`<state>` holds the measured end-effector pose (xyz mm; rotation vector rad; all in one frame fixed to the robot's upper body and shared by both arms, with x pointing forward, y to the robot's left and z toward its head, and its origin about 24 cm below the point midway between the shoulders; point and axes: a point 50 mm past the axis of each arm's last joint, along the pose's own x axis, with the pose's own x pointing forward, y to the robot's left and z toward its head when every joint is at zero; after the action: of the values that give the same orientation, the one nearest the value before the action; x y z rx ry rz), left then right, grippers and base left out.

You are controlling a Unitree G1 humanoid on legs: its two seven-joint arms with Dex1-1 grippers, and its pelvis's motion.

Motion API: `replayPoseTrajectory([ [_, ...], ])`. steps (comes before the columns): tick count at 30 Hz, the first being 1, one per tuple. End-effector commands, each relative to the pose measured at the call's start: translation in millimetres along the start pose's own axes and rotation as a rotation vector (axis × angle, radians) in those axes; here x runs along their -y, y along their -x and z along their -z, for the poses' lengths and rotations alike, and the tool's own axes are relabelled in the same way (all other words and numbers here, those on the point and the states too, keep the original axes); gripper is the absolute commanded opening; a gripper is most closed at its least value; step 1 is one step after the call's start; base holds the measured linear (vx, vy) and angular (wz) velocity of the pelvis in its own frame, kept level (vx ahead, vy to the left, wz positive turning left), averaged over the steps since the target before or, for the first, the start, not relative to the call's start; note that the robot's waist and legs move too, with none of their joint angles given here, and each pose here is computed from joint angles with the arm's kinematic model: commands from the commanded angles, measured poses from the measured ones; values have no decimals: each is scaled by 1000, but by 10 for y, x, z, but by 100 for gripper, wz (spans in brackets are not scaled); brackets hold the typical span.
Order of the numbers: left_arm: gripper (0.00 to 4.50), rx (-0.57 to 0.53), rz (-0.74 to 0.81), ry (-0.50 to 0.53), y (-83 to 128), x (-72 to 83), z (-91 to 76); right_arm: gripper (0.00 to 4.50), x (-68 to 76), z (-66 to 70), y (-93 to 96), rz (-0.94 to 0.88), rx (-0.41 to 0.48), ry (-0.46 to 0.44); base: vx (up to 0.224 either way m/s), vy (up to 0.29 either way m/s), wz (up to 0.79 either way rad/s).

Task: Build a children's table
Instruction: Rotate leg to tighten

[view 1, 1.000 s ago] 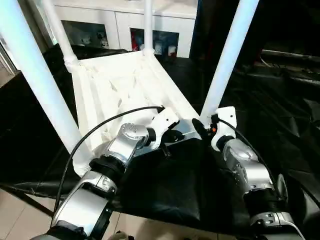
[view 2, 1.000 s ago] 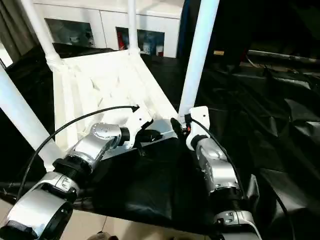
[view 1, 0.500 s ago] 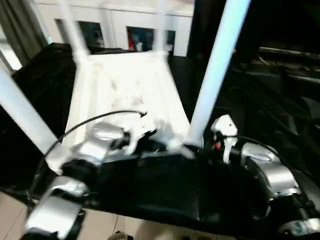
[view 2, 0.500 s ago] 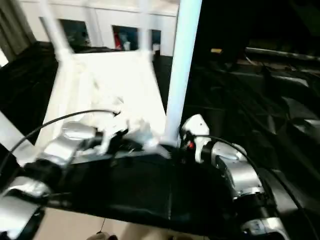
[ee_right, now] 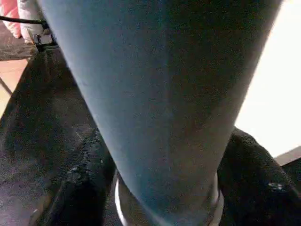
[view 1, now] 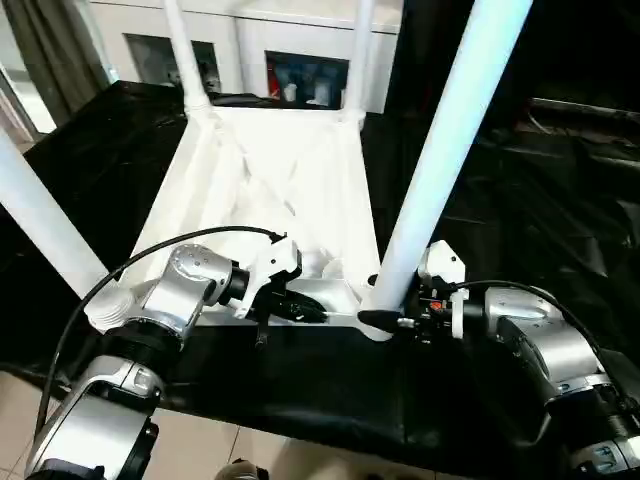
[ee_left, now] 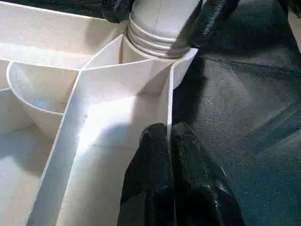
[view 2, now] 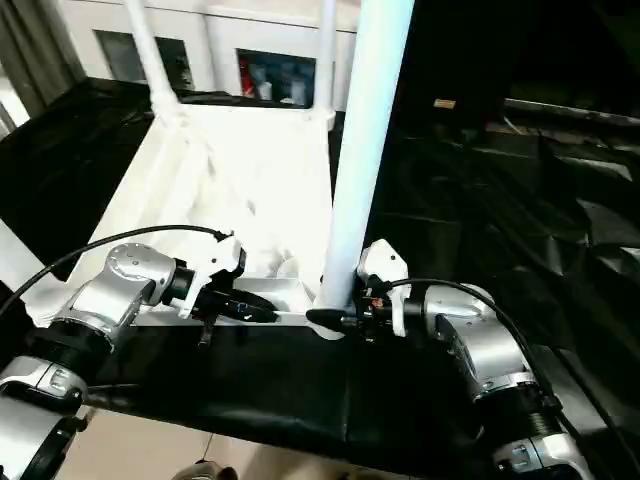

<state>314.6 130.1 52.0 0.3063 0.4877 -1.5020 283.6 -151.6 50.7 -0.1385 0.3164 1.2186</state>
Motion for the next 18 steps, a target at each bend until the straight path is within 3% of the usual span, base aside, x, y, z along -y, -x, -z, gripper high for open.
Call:
replayPoseTrajectory([
  [1,0,41,-29,-15,-16,-26,-74,263,-49,47,-35,-34,-48,11,0,0,0],
  [11,0,64,-82,-6,-64,-44,-78,241,-54,109,-88,-3,-18,-29,0,0,0],
  [13,0,79,-188,16,-144,-117,-115,240,111,186,-185,195,13,-105,0,0,0],
  [18,0,104,-343,61,-393,-227,-255,240,219,373,-287,563,22,-266,0,0,0],
])
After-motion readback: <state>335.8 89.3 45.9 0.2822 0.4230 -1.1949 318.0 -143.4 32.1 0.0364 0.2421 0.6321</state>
